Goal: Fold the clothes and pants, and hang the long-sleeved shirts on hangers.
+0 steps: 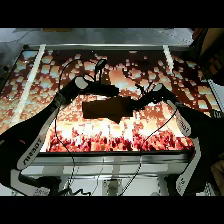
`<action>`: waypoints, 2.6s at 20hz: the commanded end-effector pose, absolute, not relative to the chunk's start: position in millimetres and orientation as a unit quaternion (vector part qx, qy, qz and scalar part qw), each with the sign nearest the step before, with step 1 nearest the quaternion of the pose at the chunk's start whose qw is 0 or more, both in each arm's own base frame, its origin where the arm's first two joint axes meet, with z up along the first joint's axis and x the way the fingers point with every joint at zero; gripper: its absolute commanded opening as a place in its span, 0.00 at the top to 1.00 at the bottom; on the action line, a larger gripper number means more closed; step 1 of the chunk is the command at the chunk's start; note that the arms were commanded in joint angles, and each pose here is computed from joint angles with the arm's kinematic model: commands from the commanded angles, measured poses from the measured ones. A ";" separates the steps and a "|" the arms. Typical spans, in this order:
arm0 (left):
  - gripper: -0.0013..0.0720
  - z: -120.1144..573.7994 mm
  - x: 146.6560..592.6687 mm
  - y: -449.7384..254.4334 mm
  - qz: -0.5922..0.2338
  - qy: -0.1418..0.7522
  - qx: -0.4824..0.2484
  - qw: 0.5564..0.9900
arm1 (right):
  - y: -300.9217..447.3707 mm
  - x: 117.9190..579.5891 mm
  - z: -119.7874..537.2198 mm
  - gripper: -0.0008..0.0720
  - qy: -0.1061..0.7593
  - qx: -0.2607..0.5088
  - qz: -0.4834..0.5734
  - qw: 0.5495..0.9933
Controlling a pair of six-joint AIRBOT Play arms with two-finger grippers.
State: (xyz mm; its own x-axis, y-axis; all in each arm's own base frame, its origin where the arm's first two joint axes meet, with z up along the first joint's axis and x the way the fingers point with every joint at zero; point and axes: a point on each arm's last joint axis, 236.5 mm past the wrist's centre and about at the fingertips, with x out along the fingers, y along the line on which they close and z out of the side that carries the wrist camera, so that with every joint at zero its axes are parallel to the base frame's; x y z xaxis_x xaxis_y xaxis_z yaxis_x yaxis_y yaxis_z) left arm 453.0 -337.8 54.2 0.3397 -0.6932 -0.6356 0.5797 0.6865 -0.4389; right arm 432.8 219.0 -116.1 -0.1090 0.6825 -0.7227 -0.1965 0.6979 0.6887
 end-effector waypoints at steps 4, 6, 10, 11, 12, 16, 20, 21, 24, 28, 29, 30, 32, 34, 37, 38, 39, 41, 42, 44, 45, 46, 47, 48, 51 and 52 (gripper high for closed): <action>0.97 85.6 476.0 -227.6 -0.313 0.408 0.042 0.857 | 260.7 440.7 -62.0 0.97 0.614 0.196 0.402 0.650; 0.97 119.2 477.6 -179.7 -0.269 0.385 0.091 0.878 | 243.1 451.1 -26.2 0.97 0.592 0.197 0.407 0.667; 0.97 165.8 440.7 -70.9 -0.152 0.409 0.202 0.877 | 175.0 468.3 54.3 0.97 0.548 0.230 0.366 0.716; 0.97 175.7 428.0 -48.4 -0.126 0.417 0.212 0.875 | 153.3 470.7 73.9 0.97 0.535 0.242 0.348 0.731; 0.97 184.0 417.6 -33.9 -0.111 0.422 0.210 0.875 | 128.8 470.2 95.2 0.97 0.524 0.256 0.325 0.744; 0.97 209.3 396.8 4.2 -0.065 0.415 0.186 0.888 | 29.9 440.7 173.1 0.97 0.479 0.293 0.220 0.798; 0.97 207.4 394.4 10.9 -0.059 0.422 0.182 0.886 | -79.8 379.4 235.7 0.97 0.411 0.304 0.024 0.859; 0.97 206.8 394.8 10.8 -0.059 0.422 0.181 0.886 | -106.6 359.5 248.7 0.97 0.389 0.307 -0.035 0.868; 0.97 206.5 395.1 6.6 -0.066 0.421 0.177 0.887 | -182.9 276.7 273.7 0.97 0.330 0.333 -0.250 0.847; 0.97 206.4 395.2 -1.8 -0.080 0.418 0.165 0.890 | -246.0 149.6 266.2 0.97 0.340 0.314 -0.482 0.744; 0.97 206.4 395.2 -3.9 -0.083 0.418 0.162 0.890 | -255.0 128.5 264.0 0.97 0.340 0.317 -0.514 0.720; 0.97 206.4 395.1 -5.6 -0.086 0.417 0.160 0.890 | -261.5 117.4 264.2 0.94 0.333 0.323 -0.531 0.709; 0.97 206.5 395.1 -8.9 -0.091 0.416 0.155 0.891 | -268.4 103.6 265.2 0.54 0.318 0.334 -0.552 0.694; 0.97 206.5 395.1 -8.8 -0.091 0.416 0.156 0.891 | -270.9 99.8 265.9 0.01 0.313 0.336 -0.558 0.691; 0.97 206.5 395.1 -8.8 -0.091 0.416 0.156 0.891 | -273.9 116.8 272.7 0.04 0.291 0.337 -0.537 0.717; 0.97 206.4 395.1 -8.8 -0.091 0.416 0.156 0.891 | -271.8 124.6 273.7 0.05 0.287 0.342 -0.524 0.725; 0.97 206.5 395.1 -8.8 -0.091 0.416 0.156 0.891 | -270.9 135.2 275.7 0.07 0.279 0.347 -0.507 0.738; 0.97 206.5 395.1 -8.8 -0.091 0.416 0.156 0.891 | -263.7 164.5 278.4 0.56 0.266 0.368 -0.456 0.766; 0.97 206.5 395.1 -8.8 -0.091 0.416 0.156 0.891 | -254.2 185.2 279.5 0.77 0.263 0.378 -0.415 0.785; 0.97 206.5 395.1 -8.8 -0.091 0.416 0.156 0.891 | -214.9 234.9 277.7 0.88 0.290 0.365 -0.289 0.836; 0.97 206.4 395.1 -8.8 -0.091 0.416 0.156 0.891 | -191.1 255.7 275.1 0.97 0.304 0.355 -0.230 0.853; 0.97 206.5 395.1 -8.8 -0.091 0.416 0.156 0.891 | -167.3 272.6 271.2 0.97 0.323 0.335 -0.179 0.867; 0.97 206.5 395.1 -8.8 -0.091 0.416 0.156 0.891 | -142.5 286.5 266.4 0.97 0.347 0.299 -0.134 0.879; 0.97 206.5 395.1 -8.8 -0.091 0.416 0.156 0.891 | -123.0 295.0 261.7 0.97 0.369 0.259 -0.105 0.886; 0.97 206.4 395.1 -8.8 -0.091 0.416 0.156 0.891 | -78.4 300.8 239.0 0.97 0.447 0.122 -0.062 0.884; 0.97 206.4 395.1 -8.8 -0.091 0.416 0.156 0.891 | -73.8 299.6 233.8 0.97 0.464 0.079 -0.067 0.880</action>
State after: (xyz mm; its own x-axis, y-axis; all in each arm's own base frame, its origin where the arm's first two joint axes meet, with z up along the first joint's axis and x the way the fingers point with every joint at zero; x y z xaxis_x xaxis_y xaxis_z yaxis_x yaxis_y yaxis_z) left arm 395.1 -9.3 206.3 0.6363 -0.0338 -0.7707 0.2931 0.9347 0.2011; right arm 295.8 -106.5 249.3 0.6381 -0.0210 -0.7697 0.3572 0.8936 0.2718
